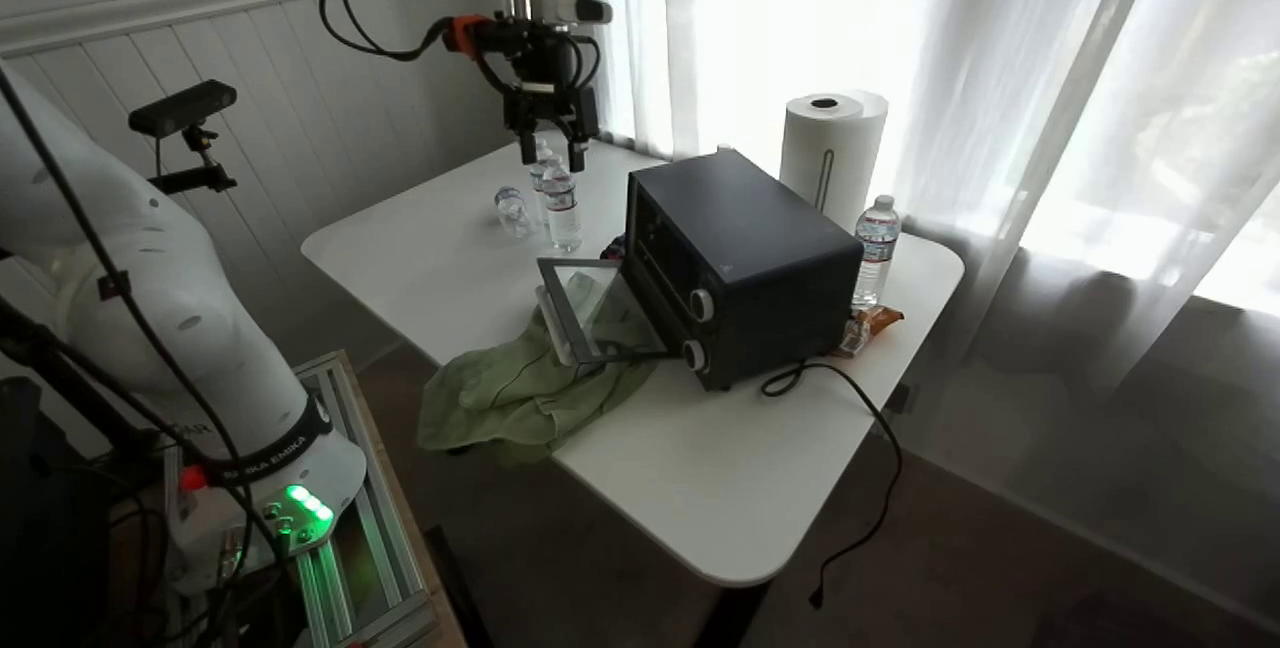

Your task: Move one bottle of water to the right side of the mini oven

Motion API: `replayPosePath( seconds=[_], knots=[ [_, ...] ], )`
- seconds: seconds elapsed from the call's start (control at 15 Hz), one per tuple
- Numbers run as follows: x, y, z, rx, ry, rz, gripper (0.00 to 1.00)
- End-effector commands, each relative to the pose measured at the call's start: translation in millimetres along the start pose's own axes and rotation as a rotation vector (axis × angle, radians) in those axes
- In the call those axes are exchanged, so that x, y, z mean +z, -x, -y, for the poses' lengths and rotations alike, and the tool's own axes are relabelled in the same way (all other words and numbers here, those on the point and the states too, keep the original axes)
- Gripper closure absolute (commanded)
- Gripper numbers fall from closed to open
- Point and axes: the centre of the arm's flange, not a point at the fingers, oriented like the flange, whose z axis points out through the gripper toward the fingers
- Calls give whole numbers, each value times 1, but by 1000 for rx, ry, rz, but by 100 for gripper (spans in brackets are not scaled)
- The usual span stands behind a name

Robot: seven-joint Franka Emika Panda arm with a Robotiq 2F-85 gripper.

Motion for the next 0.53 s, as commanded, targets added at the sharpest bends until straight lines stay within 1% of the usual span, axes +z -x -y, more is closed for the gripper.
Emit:
replayPosePath(
  seconds=[0.0,0.07,0.13,0.27,0.47],
  knots=[
    [-21,-19,47,-42,21,-23,0],
    [-26,-24,61,-67,45,-35,0],
    [-15,-10,44,-53,29,-28,0],
    [-21,-15,62,-75,38,-40,0],
    [-20,-18,63,-76,37,-37,0]
  ],
)
